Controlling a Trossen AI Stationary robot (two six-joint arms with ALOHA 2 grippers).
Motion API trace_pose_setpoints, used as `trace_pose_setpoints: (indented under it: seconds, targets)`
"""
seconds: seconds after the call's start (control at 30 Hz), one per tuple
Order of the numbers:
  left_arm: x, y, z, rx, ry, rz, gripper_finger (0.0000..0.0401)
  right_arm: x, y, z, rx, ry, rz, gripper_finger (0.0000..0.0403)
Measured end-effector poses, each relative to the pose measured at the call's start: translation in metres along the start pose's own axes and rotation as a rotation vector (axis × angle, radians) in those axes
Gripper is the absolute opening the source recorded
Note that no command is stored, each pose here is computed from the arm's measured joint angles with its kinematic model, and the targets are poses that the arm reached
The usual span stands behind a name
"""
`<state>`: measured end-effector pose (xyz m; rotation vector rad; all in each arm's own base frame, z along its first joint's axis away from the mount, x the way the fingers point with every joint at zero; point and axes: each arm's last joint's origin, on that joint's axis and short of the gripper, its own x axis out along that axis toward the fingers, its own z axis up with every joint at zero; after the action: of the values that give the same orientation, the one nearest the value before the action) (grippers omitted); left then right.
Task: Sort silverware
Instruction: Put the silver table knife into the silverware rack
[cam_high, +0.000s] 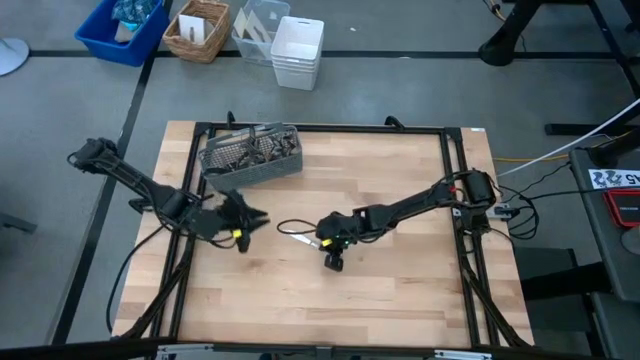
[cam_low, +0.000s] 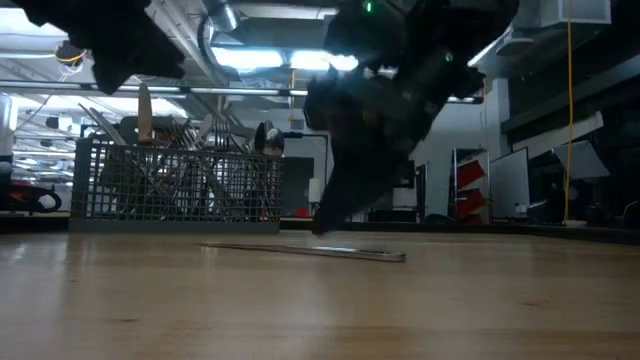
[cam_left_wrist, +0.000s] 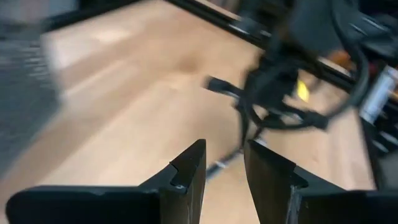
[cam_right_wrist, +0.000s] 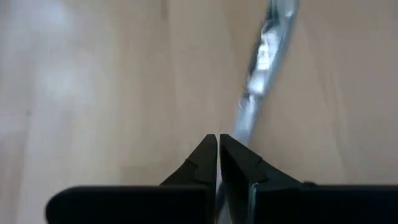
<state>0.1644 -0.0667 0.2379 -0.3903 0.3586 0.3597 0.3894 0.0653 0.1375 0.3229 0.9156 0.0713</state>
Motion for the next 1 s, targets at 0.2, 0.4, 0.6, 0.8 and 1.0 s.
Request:
trace_pose_setpoints:
  seconds: [0.2, 0.4, 0.6, 0.8, 1.0]
  targets:
    - [0.026, -0.024, -0.013, 0.172, 0.061, -0.146, 0.0102, -0.025, 0.025, 0.018, -0.105, -0.085, 0.044, 0.0023]
    - [0.055, -0.043, -0.03, 0.279, 0.043, -0.215, 0.0102, -0.073, 0.044, 0.027, -0.172, -0.148, 0.026, 0.0023]
    - [0.079, -0.061, -0.029, 0.384, 0.068, -0.255, 0.0102, -0.13, 0.054, 0.026, -0.218, -0.218, -0.13, 0.0023]
    - [0.118, -0.074, -0.016, 0.53, 0.181, -0.278, 0.0102, -0.174, 0.052, 0.018, -0.221, -0.222, -0.266, 0.0023]
    - [0.163, -0.067, -0.017, 0.553, 0.381, -0.244, 0.0102, -0.198, 0.047, 0.009, -0.226, -0.177, -0.312, 0.0023]
